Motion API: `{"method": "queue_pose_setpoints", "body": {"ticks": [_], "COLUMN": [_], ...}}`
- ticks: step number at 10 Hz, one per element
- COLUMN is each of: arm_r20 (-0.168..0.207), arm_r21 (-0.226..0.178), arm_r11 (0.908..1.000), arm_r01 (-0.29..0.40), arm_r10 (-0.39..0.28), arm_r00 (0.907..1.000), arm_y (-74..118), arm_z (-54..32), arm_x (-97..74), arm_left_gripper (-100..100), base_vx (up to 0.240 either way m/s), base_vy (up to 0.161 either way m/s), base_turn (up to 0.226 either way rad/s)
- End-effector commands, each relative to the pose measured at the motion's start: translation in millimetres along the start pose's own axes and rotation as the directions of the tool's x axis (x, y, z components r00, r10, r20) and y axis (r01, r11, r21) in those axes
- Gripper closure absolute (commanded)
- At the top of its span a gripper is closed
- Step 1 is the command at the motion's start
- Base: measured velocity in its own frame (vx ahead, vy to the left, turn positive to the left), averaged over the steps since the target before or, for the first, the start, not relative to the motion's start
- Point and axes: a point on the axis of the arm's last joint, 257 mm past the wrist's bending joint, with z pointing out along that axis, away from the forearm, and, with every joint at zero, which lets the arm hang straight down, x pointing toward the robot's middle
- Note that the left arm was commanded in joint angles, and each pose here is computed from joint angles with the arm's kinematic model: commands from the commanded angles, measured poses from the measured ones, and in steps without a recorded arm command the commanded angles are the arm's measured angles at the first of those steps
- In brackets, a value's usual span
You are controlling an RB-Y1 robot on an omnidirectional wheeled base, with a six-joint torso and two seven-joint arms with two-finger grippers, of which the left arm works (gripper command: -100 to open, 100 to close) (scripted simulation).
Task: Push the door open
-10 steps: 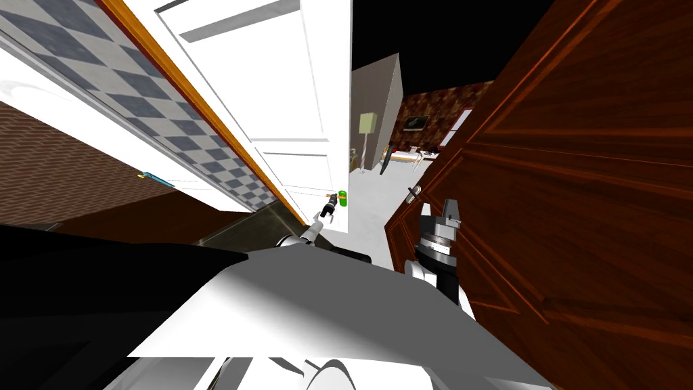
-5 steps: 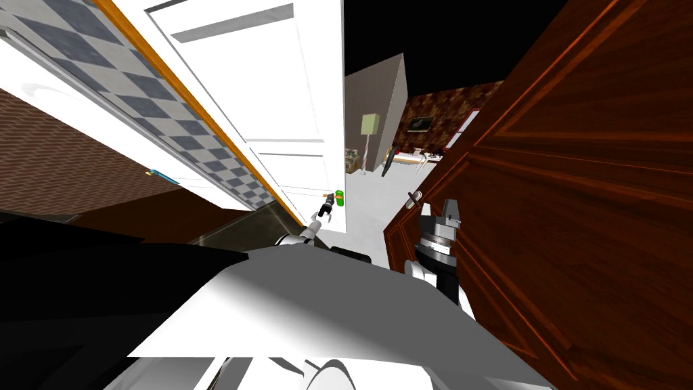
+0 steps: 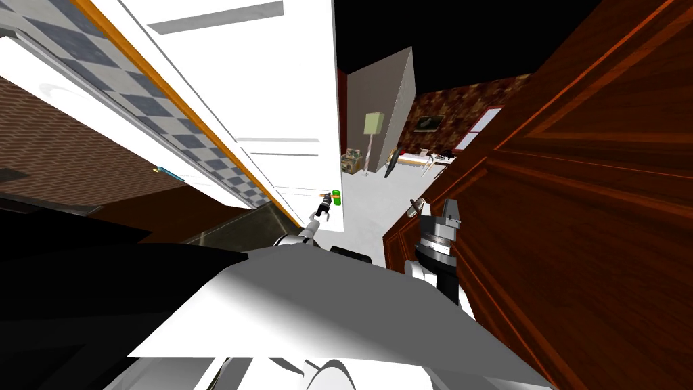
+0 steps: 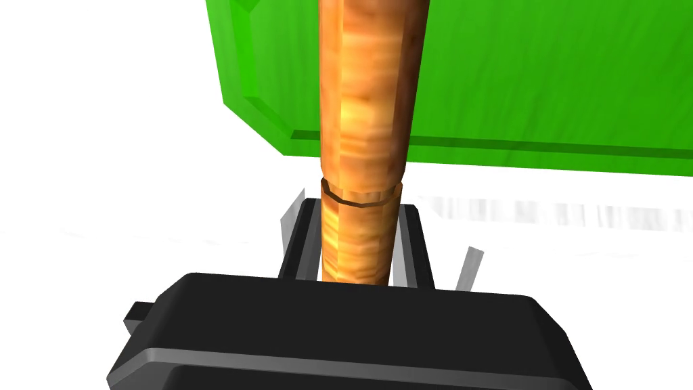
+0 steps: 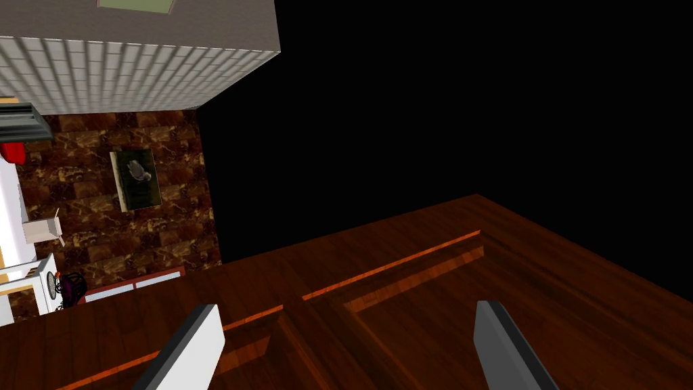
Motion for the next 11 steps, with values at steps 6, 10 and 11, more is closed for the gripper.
{"method": "queue_pose_setpoints", "body": {"ticks": [6, 10, 11], "arm_r20": [0.051, 0.084, 0.093], "arm_r21": [0.014, 0.016, 0.014], "arm_r11": [0.9997, 0.9996, 0.9997], "arm_r01": [-0.02, -0.022, -0.018], "arm_r10": [0.019, 0.021, 0.017], "arm_r00": [0.9985, 0.9963, 0.9955], "arm_y": [-7.6, -8.5, -7.5], "arm_z": [1.9, 1.5, 0.7], "arm_x": [-15.9, -14.2, -10.5], "arm_left_gripper": [100, 100, 100], "base_vx": [0.143, 0.207, 0.21], "base_vy": [-0.056, -0.044, -0.054], "base_turn": [0.083, 0.113, 0.157]}}
